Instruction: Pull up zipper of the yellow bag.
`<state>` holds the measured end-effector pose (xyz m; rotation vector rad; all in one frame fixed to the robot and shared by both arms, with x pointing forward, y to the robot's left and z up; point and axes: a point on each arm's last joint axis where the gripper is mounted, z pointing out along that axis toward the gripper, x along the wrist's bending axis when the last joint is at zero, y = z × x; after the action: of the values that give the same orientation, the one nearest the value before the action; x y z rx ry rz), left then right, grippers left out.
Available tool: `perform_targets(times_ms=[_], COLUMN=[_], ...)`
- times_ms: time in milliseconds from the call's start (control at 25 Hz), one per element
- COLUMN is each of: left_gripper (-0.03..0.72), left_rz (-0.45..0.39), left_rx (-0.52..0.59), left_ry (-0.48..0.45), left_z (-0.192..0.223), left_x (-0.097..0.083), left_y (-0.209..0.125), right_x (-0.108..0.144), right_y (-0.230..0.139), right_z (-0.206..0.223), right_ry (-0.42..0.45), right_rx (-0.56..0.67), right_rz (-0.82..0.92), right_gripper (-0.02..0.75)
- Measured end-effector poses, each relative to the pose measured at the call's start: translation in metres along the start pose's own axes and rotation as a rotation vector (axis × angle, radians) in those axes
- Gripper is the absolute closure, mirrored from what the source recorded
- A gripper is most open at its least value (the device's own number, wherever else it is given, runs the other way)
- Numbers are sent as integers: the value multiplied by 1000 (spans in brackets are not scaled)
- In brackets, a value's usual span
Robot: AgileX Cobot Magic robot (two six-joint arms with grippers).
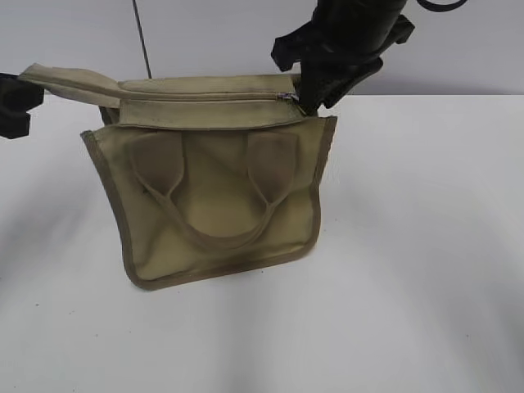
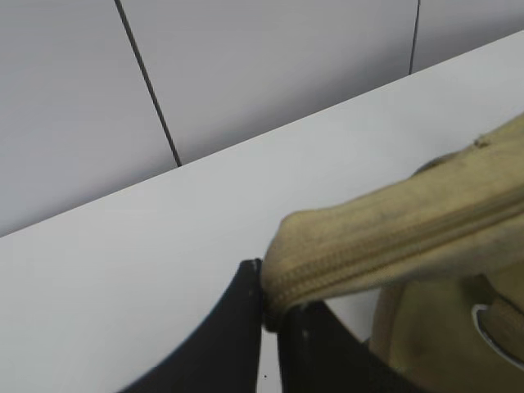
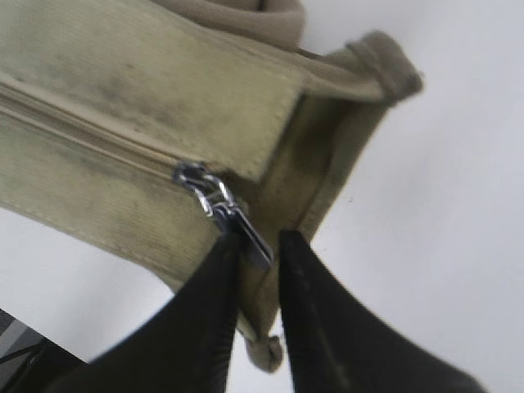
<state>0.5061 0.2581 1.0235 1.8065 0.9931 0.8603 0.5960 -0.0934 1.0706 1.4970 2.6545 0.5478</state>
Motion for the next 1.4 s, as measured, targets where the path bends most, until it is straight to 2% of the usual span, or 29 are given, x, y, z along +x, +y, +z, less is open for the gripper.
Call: perform_targets(times_ms=[80, 120, 200, 240, 320, 440, 600, 680, 840, 1000, 1200, 1400], left_gripper=[505, 403, 266, 209, 157, 152, 199, 221, 229, 230, 209, 125], left_rz=[-12, -30, -95, -135, -181, -213, -254, -246, -212, -142, -126, -133], left_rx=[13, 22, 59, 84, 169, 282, 388, 439, 602, 758, 736, 697], left_ry=[16, 25, 57, 79, 143, 207, 223, 198, 141, 6, -23, -25], left_z=[0, 0, 0, 0, 0, 1, 1, 0, -5, -14, -44, -96], left_x=[2, 3, 5, 5, 4, -8, -31, -44, -55, -60, -56, -54], left_y=[-1, -2, -6, -8, -14, -20, -25, -25, -22, 4, 43, 57], right_x=[-3, -3, -2, -2, -2, -1, -1, 1, 6, 10, 14, 18], right_y=[-1, -1, -2, -2, -2, -2, -4, -8, -19, -47, -101, -171], right_z=[0, 0, 0, 0, -1, -7, -25, -45, -67, -80, -98, -121], right_ry=[-9, -9, -7, -7, -6, -8, -33, -52, -59, -62, -67, -80], right_rx=[12, 15, 17, 18, 18, 4, -36, -76, -111, -111, -119, -152], right_rz=[-3, -10, -15, -16, -20, -25, -43, -60, -85, -94, -96, -101], right_gripper=[526, 424, 289, 248, 200, 179, 173, 173, 173, 173, 172, 150])
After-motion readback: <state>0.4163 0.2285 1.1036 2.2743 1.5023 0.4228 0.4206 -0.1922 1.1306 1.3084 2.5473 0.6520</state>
